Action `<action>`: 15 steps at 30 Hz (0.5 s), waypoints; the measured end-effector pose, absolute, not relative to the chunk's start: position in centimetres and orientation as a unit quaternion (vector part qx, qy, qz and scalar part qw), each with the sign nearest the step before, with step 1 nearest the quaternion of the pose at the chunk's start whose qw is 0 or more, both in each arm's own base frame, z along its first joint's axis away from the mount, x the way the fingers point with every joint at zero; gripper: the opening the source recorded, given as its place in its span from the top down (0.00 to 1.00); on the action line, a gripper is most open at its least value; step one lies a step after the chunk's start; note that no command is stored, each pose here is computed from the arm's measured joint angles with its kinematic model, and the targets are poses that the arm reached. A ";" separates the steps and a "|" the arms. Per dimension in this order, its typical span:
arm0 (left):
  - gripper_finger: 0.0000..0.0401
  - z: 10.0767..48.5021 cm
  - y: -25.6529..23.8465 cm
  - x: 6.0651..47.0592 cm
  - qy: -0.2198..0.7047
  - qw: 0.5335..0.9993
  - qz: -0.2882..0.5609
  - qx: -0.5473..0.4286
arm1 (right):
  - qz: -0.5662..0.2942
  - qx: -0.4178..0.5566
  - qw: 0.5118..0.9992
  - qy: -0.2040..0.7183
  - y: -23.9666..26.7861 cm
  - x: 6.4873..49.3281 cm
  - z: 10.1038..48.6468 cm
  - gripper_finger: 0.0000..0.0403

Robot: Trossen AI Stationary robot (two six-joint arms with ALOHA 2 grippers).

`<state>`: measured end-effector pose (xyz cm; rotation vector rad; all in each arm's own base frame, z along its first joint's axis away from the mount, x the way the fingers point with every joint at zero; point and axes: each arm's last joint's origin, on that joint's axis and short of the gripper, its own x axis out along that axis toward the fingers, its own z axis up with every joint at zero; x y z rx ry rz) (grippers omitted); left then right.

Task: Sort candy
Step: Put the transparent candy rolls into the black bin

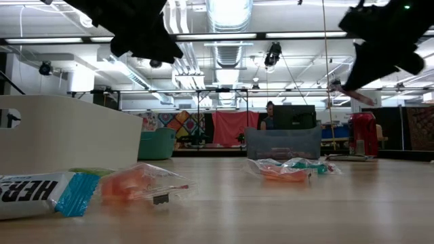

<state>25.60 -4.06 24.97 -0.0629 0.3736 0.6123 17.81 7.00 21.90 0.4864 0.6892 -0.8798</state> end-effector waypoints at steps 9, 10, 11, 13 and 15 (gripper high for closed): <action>0.57 25.4 -4.6 25.8 0.165 0.947 0.272 -0.051 | -0.355 0.176 0.867 0.303 4.1 21.6 23.2 0.97; 0.57 25.4 -4.6 25.8 0.163 0.947 0.271 -0.052 | -0.347 0.172 0.871 0.304 3.6 22.0 23.3 0.97; 0.57 25.4 -4.7 25.8 0.162 0.948 0.270 -0.053 | -0.338 0.169 0.875 0.303 3.0 22.4 23.4 0.97; 0.57 25.5 -4.7 25.9 0.159 0.949 0.268 -0.055 | -0.323 0.169 0.882 0.299 1.8 23.1 23.8 0.97; 0.57 25.5 -4.8 25.9 0.159 0.949 0.268 -0.055 | -0.305 0.171 0.890 0.293 0.4 23.7 24.1 0.97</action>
